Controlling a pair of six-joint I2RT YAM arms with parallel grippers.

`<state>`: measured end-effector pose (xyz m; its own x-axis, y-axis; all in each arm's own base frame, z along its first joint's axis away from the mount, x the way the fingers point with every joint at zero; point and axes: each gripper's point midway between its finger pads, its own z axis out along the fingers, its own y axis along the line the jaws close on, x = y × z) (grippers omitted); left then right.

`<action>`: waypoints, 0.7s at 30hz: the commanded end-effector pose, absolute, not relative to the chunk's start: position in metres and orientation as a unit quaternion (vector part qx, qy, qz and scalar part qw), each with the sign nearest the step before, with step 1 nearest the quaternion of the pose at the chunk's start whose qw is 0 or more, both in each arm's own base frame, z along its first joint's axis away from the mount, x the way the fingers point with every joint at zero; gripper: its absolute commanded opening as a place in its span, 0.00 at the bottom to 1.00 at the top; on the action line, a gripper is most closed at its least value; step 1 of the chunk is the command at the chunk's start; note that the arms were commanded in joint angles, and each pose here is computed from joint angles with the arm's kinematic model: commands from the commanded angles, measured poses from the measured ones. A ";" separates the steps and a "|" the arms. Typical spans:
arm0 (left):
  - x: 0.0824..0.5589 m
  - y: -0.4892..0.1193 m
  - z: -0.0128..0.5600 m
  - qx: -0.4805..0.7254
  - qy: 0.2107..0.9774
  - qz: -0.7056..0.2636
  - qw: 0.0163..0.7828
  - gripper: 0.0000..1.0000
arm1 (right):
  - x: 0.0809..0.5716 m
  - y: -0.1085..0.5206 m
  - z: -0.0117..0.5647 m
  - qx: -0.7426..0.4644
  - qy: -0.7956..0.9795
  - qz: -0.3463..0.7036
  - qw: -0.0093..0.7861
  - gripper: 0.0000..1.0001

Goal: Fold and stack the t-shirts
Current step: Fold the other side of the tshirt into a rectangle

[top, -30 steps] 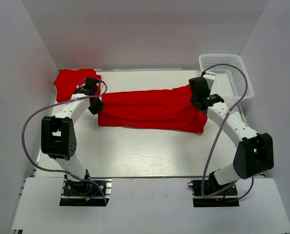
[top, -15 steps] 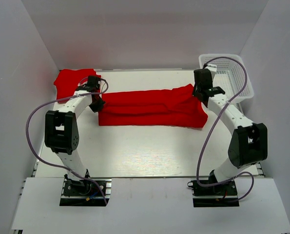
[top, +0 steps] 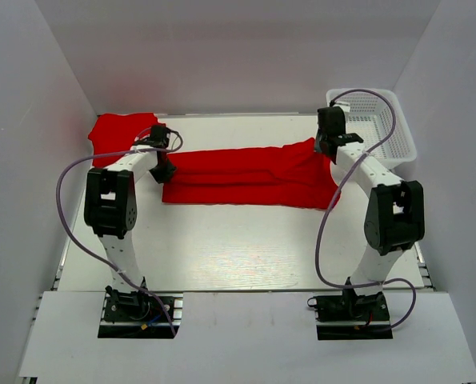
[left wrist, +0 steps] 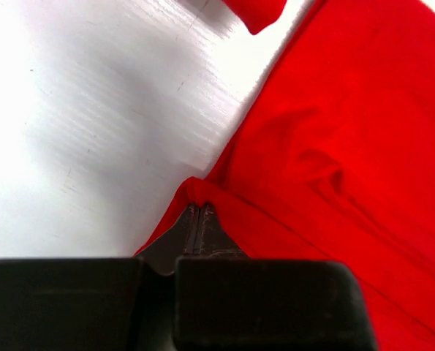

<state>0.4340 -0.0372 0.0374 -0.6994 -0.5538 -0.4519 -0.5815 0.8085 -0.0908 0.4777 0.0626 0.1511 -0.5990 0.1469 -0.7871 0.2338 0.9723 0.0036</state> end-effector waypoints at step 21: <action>0.461 -0.029 0.097 -0.295 0.906 0.048 0.301 0.99 | 0.524 0.082 0.165 0.055 0.899 -0.002 0.435 0.52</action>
